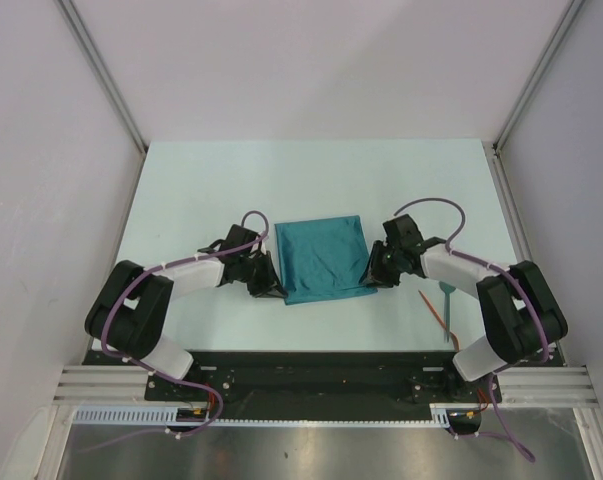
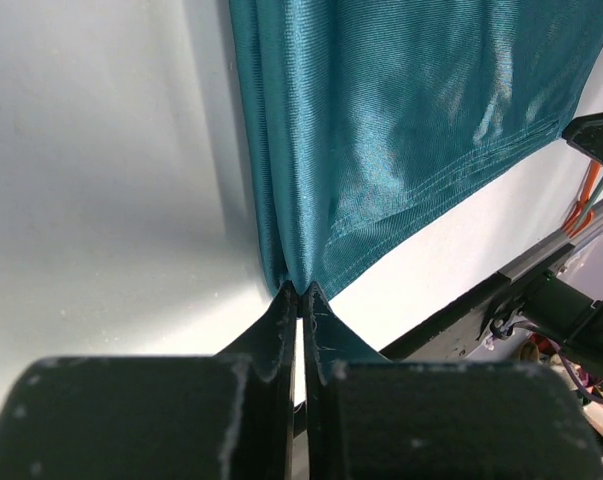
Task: Fold the napkin into a case and place the utensils inside
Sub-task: Smooth out the square-folded napkin at the center of the board.
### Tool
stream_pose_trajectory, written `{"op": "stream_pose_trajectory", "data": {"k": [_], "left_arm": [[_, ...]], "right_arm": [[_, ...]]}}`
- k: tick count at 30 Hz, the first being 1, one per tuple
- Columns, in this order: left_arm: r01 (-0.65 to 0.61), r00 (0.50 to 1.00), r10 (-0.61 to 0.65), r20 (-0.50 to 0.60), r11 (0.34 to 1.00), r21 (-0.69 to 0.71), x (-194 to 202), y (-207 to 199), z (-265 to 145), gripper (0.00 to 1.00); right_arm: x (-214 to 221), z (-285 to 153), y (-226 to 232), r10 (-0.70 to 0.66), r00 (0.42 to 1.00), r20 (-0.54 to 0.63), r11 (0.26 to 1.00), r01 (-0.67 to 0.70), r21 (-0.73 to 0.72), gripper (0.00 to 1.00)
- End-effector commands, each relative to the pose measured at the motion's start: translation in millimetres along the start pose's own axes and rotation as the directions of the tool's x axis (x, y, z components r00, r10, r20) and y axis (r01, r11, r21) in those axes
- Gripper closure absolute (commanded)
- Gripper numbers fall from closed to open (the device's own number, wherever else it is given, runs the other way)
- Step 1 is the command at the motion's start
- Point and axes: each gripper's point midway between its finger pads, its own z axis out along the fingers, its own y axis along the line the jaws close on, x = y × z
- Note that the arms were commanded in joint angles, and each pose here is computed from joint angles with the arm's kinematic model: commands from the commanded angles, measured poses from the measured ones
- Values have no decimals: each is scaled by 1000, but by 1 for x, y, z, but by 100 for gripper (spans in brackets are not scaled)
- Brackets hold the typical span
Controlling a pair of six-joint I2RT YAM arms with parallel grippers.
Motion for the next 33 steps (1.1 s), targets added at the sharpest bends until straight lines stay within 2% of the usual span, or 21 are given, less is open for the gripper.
{"op": "stream_pose_trajectory", "data": {"k": [1,8,20,29,32,33], "left_arm": [[-44,999,43,22,998,46,-5,-8,-5,99],[-32,999,31,22,999,36,-2,0,-5,100],[-36,999,35,11,997,68,-1,-4,-4,100],[-41,999,40,10,997,72,0,-2,-3,100],[-44,999,44,8,996,82,0,-4,-5,100],[-48,999,47,10,995,87,-1,-6,-6,100]], "right_arm": [[-12,0,-5,-42,998,43,995,38,96,69],[-12,1,-9,-72,997,38,983,64,172,68],[-8,14,0,-79,997,13,979,75,187,68],[-7,15,-8,-127,991,30,942,111,317,77],[-16,12,-4,-153,987,55,938,127,323,89],[-22,11,1,-171,983,64,938,142,316,100]]}}
